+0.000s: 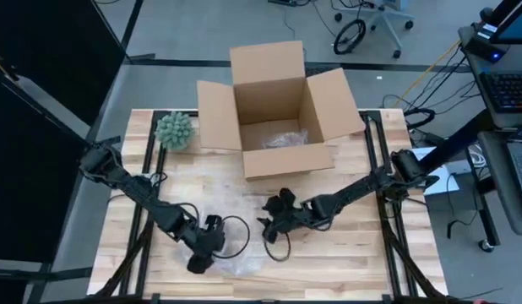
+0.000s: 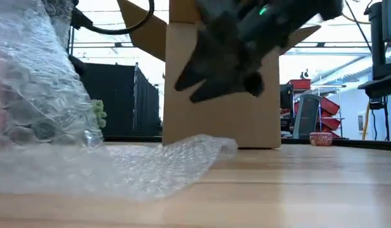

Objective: Wrap mug
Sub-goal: Wrap the pink mug with bubble wrap

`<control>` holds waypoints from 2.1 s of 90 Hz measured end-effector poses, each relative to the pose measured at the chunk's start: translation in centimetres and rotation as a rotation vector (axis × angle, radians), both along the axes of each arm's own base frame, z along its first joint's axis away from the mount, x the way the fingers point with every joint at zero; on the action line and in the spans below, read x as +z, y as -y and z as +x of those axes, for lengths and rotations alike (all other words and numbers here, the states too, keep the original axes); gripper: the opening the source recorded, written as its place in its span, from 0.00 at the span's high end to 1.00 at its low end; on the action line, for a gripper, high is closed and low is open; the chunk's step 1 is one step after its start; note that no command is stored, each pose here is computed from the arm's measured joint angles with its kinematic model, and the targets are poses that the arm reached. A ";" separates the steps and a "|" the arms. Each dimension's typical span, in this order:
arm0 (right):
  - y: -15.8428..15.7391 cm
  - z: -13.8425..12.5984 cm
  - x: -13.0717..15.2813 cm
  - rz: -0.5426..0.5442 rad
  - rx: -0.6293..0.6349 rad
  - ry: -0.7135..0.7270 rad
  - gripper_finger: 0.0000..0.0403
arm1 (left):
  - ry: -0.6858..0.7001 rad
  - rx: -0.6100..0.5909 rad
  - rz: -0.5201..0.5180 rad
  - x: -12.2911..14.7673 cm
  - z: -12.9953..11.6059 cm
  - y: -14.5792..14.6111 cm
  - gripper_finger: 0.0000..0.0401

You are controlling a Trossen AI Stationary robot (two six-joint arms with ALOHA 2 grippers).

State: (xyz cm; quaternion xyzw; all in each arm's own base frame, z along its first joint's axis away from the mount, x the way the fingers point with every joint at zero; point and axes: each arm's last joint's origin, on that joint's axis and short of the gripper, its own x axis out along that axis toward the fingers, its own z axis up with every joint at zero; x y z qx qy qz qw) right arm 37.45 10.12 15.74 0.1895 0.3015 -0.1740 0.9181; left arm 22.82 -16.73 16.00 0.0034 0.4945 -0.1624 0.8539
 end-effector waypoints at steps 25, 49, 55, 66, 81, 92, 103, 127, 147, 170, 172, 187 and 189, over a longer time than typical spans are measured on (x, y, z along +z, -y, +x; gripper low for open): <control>3.3 1.1 -4.0 0.095 -0.059 -0.121 0.52 | 0.002 0.002 0.001 0.0 0.0 0.0 0.95; 4.5 1.4 -4.4 0.089 -0.019 -0.143 0.58 | 0.004 0.005 0.001 0.0 0.0 0.0 0.95; 4.7 1.4 -4.2 0.074 -0.003 -0.136 0.61 | 0.004 0.009 0.001 0.0 0.0 0.0 0.95; 4.6 1.8 -2.9 0.038 0.047 -0.070 0.63 | 0.004 0.011 0.001 0.0 0.0 0.0 0.95; 4.8 1.8 -2.6 0.016 0.065 -0.065 0.62 | 0.005 0.013 0.000 0.0 0.1 -0.1 0.95; 5.2 1.7 -3.9 0.014 0.048 -0.123 0.57 | 0.005 0.013 0.000 0.0 0.1 -0.1 0.95; 5.2 2.0 -5.2 0.042 0.031 -0.121 0.51 | 0.005 0.017 -0.001 0.0 0.2 -0.2 0.95; 4.0 2.8 -5.5 0.095 0.189 -0.041 0.60 | 0.001 0.033 -0.004 0.0 0.5 -0.6 0.95; 3.9 2.9 -5.3 0.086 0.219 -0.017 0.91 | 0.001 0.046 -0.004 0.0 0.6 -0.9 0.95; 4.0 2.8 -3.7 0.052 0.226 0.009 0.99 | 0.000 0.042 -0.007 0.0 0.7 -0.9 0.95; 4.0 2.8 -3.5 0.046 0.231 0.014 0.99 | -0.001 0.043 -0.008 0.0 0.7 -0.9 0.94; 4.1 2.6 -1.5 0.024 0.246 0.059 1.00 | -0.011 0.049 -0.002 0.4 0.9 -1.0 0.82; 4.1 2.6 -1.3 0.020 0.248 0.063 1.00 | -0.012 0.046 0.000 0.5 1.0 -1.0 0.80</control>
